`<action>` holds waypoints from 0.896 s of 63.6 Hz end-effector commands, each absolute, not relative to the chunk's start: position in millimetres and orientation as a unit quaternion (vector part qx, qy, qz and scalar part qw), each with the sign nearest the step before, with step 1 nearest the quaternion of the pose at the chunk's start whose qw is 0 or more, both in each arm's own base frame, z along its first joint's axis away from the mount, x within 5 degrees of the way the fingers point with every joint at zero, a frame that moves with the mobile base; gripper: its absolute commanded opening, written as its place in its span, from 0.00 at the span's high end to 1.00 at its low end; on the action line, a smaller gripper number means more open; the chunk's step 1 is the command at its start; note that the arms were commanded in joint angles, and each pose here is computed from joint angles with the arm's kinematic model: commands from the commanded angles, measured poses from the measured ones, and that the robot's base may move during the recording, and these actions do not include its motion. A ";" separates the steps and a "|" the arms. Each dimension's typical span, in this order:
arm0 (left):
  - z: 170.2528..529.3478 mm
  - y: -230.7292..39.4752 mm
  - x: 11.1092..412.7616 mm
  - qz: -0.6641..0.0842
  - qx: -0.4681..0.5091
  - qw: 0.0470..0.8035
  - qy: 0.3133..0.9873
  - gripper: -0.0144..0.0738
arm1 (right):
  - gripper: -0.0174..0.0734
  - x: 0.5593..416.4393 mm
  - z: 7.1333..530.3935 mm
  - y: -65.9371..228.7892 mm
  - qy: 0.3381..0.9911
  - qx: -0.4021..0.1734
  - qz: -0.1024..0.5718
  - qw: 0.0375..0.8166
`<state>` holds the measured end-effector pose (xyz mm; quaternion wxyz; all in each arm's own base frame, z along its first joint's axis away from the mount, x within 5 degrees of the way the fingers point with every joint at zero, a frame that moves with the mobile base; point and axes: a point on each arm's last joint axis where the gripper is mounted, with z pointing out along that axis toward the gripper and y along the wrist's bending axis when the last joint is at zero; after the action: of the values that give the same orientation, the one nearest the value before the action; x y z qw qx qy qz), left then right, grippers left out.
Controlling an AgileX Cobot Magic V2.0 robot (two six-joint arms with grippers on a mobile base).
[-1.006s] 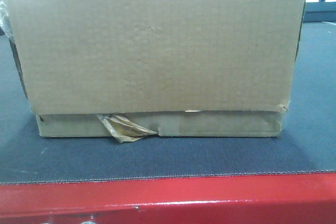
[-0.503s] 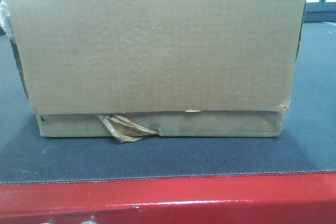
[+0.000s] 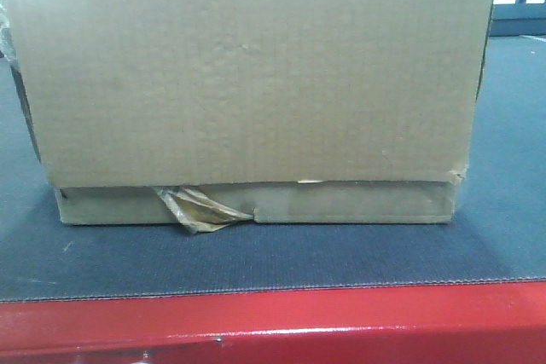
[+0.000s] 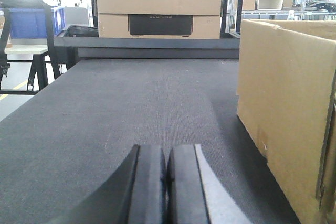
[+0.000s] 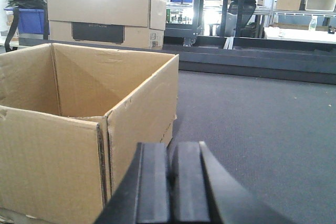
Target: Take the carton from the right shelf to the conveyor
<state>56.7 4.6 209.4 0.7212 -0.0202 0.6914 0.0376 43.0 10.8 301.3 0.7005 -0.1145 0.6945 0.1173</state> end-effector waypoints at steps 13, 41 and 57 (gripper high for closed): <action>212.6 4.6 56.0 0.038 -0.020 0.734 0.678 0.82 | 0.87 42.4 303.4 10.6 0.685 -0.114 0.116 0.710; 212.6 4.6 56.0 0.038 -0.020 0.734 0.678 0.82 | 0.87 42.4 303.4 10.6 0.685 -0.114 0.116 0.710; 212.6 4.6 56.0 0.038 -0.020 0.734 0.678 0.82 | 0.87 42.5 303.3 10.6 0.686 -0.114 0.116 0.709</action>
<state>56.7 4.6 210.2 0.7255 -0.0190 0.6868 0.0390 43.0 10.8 301.3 0.7005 -0.1145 0.6945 0.1173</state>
